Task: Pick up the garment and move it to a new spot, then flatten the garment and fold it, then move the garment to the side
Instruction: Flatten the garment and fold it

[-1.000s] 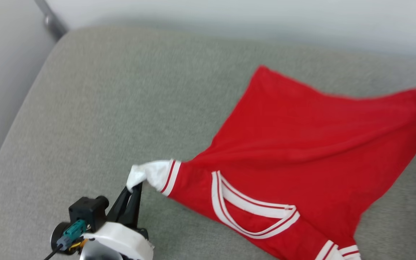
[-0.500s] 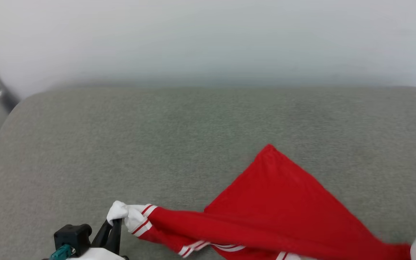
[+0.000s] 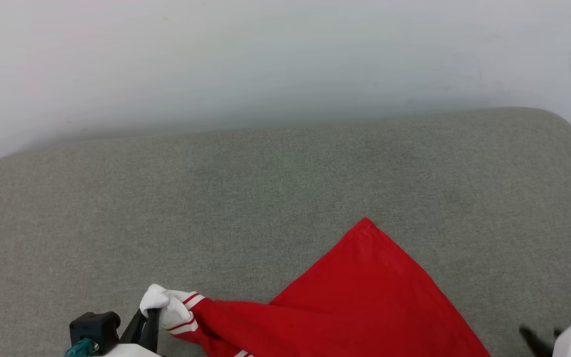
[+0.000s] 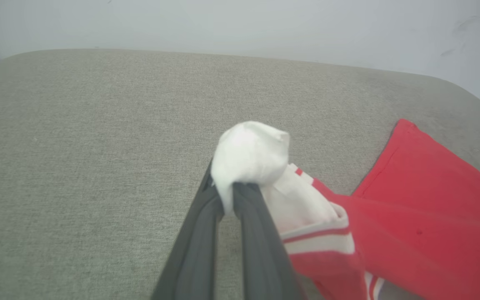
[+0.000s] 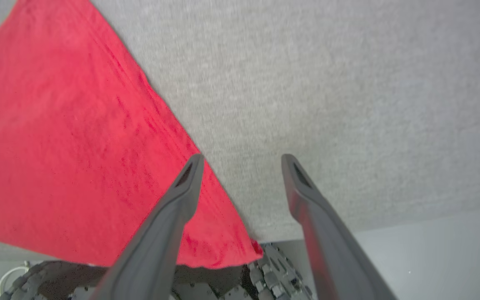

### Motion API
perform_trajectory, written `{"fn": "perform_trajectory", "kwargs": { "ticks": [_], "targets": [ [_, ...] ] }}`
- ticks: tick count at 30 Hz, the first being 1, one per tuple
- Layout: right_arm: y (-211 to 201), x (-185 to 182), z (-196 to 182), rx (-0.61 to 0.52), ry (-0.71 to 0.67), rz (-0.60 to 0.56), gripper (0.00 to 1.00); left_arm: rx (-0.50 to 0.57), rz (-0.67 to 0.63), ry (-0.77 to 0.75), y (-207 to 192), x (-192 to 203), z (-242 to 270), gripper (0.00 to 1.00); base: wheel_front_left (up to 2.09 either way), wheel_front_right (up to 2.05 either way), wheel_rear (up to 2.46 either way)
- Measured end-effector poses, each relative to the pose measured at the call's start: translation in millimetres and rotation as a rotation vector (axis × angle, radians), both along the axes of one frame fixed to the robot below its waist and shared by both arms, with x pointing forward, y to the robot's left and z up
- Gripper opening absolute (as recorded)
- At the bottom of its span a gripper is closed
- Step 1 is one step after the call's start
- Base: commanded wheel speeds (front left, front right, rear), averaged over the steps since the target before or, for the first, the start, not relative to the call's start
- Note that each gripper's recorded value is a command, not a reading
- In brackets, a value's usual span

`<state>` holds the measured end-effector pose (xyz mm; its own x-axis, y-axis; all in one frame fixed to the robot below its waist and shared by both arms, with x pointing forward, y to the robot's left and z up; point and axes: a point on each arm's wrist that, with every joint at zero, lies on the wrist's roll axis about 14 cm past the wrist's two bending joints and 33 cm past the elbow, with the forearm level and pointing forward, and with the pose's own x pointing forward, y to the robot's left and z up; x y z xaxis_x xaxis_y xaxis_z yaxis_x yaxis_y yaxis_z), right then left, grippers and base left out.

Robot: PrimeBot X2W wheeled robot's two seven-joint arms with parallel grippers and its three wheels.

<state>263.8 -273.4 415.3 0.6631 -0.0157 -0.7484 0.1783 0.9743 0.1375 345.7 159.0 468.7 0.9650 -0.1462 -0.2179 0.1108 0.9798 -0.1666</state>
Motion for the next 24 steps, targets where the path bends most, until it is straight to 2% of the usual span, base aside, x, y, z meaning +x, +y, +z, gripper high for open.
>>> {"fn": "perform_trajectory", "kwargs": {
  "ticks": [3, 6, 11, 16, 20, 24],
  "targets": [
    [-4.9, 37.8, 28.8, -0.034, -0.195, -0.011, 1.00, 0.003, -0.005, 0.003, -0.9, 3.0, -0.9, 0.00, 0.00, 0.00, 0.00],
    [-0.6, 71.2, 49.6, -0.044, -0.334, -0.003, 1.00, 0.001, -0.013, -0.010, -2.6, 10.0, 3.0, 0.00, 0.00, 0.00, 0.00],
    [17.1, 123.2, 66.0, -0.023, -0.427, 0.043, 1.00, -0.008, -0.035, -0.035, -8.8, 26.4, 9.9, 0.00, 0.00, 0.00, 0.00],
    [48.3, 168.3, 60.0, -0.005, -0.336, 0.171, 1.00, -0.011, -0.058, -0.064, -13.2, 44.9, 15.1, 0.00, 0.00, 0.00, 0.00],
    [81.3, 188.8, 41.9, 0.017, -0.167, 0.297, 1.00, -0.020, -0.054, -0.059, -12.4, 52.2, 9.0, 0.00, 0.00, 0.00, 0.00],
    [112.1, 191.6, 17.8, 0.030, 0.023, 0.418, 1.00, -0.023, -0.034, -0.040, -6.1, 56.2, -1.2, 0.00, 0.00, 0.00, 0.00]
  ]
}}
